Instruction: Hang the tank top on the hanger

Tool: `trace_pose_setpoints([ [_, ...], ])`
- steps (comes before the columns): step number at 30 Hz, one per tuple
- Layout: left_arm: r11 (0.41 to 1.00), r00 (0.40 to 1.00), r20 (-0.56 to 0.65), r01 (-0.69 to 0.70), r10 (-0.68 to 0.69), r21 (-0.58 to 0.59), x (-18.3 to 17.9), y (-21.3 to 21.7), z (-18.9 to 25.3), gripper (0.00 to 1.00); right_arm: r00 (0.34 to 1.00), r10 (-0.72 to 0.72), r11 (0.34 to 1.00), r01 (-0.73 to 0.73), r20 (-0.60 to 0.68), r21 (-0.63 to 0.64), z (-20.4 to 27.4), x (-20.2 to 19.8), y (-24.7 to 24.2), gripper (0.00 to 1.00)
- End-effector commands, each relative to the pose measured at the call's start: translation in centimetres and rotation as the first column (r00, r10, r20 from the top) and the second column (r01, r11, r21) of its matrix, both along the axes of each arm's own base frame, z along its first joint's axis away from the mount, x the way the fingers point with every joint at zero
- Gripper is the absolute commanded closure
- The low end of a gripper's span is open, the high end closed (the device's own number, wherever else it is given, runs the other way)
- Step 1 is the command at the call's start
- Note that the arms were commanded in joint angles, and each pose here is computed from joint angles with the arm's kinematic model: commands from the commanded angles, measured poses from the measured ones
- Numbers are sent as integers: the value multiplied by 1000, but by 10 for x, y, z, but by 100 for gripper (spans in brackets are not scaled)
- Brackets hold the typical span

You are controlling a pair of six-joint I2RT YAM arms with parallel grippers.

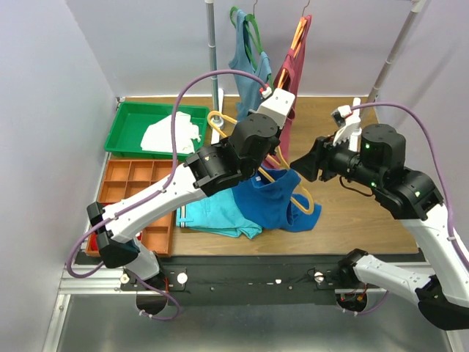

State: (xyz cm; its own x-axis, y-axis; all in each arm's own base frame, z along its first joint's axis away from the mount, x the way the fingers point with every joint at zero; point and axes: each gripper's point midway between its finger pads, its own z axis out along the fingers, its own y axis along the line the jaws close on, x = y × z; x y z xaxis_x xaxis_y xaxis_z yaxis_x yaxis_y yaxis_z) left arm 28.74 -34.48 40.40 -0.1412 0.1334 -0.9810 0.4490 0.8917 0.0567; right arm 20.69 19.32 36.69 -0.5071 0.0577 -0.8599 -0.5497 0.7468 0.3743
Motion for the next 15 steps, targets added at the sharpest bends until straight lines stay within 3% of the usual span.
trace_pose_setpoints([
  [1,999,1000,17,20,-20,-29,2,-7,7,100,998,36,997,-39,-53,-67,-31,-4,1,41],
  [15,997,999,-16,47,-48,-66,11,-25,3,100,988,44,984,-68,-146,-164,-78,-7,-4,43],
])
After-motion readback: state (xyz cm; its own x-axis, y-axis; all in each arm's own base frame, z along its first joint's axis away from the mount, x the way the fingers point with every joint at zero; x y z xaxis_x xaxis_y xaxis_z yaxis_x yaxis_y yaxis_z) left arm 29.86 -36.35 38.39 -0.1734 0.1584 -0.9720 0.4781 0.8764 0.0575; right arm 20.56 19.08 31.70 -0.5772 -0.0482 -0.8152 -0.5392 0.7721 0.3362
